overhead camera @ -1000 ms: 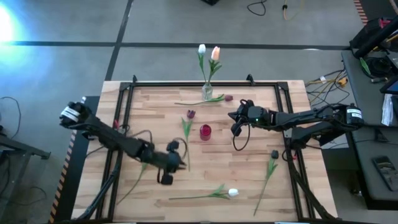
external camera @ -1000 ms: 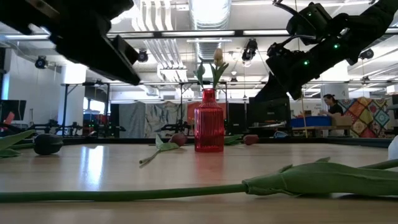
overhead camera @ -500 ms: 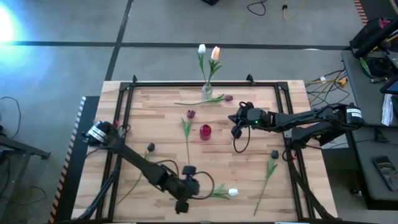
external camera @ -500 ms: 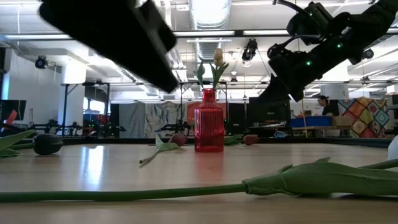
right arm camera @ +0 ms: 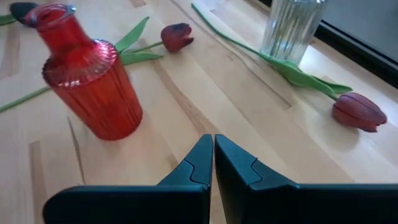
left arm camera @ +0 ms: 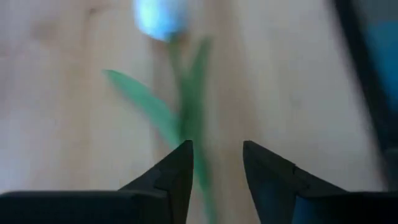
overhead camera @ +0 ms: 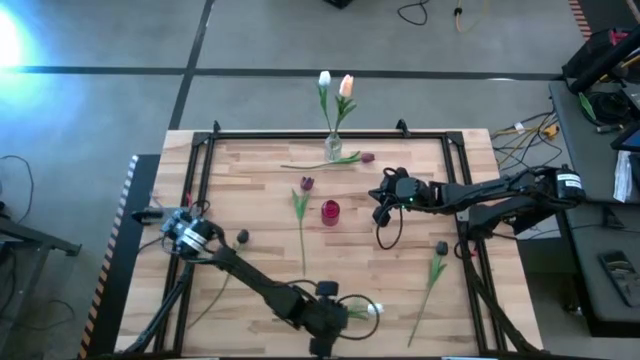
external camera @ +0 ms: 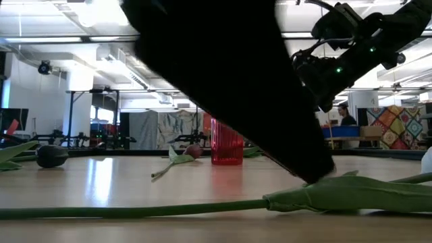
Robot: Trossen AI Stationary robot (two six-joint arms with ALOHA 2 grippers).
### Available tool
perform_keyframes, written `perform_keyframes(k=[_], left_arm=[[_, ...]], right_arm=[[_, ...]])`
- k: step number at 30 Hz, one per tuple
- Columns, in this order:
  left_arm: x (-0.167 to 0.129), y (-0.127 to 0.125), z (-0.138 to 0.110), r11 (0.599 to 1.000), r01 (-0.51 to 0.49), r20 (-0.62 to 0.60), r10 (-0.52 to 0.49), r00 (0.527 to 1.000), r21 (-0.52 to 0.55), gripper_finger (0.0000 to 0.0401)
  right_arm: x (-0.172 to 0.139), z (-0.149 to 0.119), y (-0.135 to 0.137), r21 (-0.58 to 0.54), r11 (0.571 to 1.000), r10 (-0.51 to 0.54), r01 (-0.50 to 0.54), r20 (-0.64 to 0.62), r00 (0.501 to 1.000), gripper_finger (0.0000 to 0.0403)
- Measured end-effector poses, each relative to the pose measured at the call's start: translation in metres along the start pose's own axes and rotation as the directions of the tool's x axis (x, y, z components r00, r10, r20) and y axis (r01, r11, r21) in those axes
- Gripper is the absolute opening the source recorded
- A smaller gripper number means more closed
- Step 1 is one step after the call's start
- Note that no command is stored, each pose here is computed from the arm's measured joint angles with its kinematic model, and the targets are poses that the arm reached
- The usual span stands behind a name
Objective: Sort flowers into vase by color
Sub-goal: Put the white flower into the transparent vase
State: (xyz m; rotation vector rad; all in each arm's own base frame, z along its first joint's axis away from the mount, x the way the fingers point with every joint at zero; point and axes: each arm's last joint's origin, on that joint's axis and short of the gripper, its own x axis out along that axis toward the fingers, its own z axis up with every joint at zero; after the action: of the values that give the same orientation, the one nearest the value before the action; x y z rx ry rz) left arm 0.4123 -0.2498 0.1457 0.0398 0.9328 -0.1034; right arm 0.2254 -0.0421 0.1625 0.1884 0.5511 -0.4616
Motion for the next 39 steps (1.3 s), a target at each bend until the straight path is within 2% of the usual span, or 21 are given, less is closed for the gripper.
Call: perform_keyframes(k=[4,10,19,23,29,34,39], left_arm=[[0.004,0.007,0.012,0.995,-0.103,-0.037,0.102,0.994,-0.02,0.014],[0.011,0.01,0.013,0.998,-0.029,-0.102,0.023,0.994,-0.057,0.0142],[0.017,0.014,0.005,0.996,-0.001,-0.153,-0.013,0.988,-0.088,0.014],[0.017,0.015,0.004,0.996,-0.002,-0.155,-0.011,0.988,-0.089,0.0112],[0.019,0.016,0.001,0.999,-0.007,-0.15,-0.001,0.989,-0.053,0.0016],[0.011,0.016,0.001,0.997,-0.079,-0.134,0.078,0.988,-0.004,0.0007],[-0.008,0.022,0.002,0.991,-0.136,-0.09,0.134,0.987,-0.016,0.0003]], right_arm=[[-0.001,-0.001,0.004,-0.002,1.0,0.016,-0.016,-0.005,1.0,0.0009],[-0.003,-0.003,0.011,-0.019,0.999,0.042,-0.042,-0.007,0.999,0.0009],[-0.004,-0.004,0.016,-0.035,0.998,0.053,-0.053,-0.009,0.999,0.0009],[-0.004,-0.004,0.016,-0.034,0.998,0.053,-0.053,-0.007,0.999,0.0009],[-0.005,-0.004,0.016,-0.036,0.998,0.055,-0.055,-0.007,0.998,0.0009],[-0.005,-0.005,0.019,-0.044,0.997,0.067,-0.068,-0.009,0.998,0.0009],[-0.006,-0.006,0.022,-0.055,0.996,0.076,-0.077,-0.015,0.997,0.0009]])
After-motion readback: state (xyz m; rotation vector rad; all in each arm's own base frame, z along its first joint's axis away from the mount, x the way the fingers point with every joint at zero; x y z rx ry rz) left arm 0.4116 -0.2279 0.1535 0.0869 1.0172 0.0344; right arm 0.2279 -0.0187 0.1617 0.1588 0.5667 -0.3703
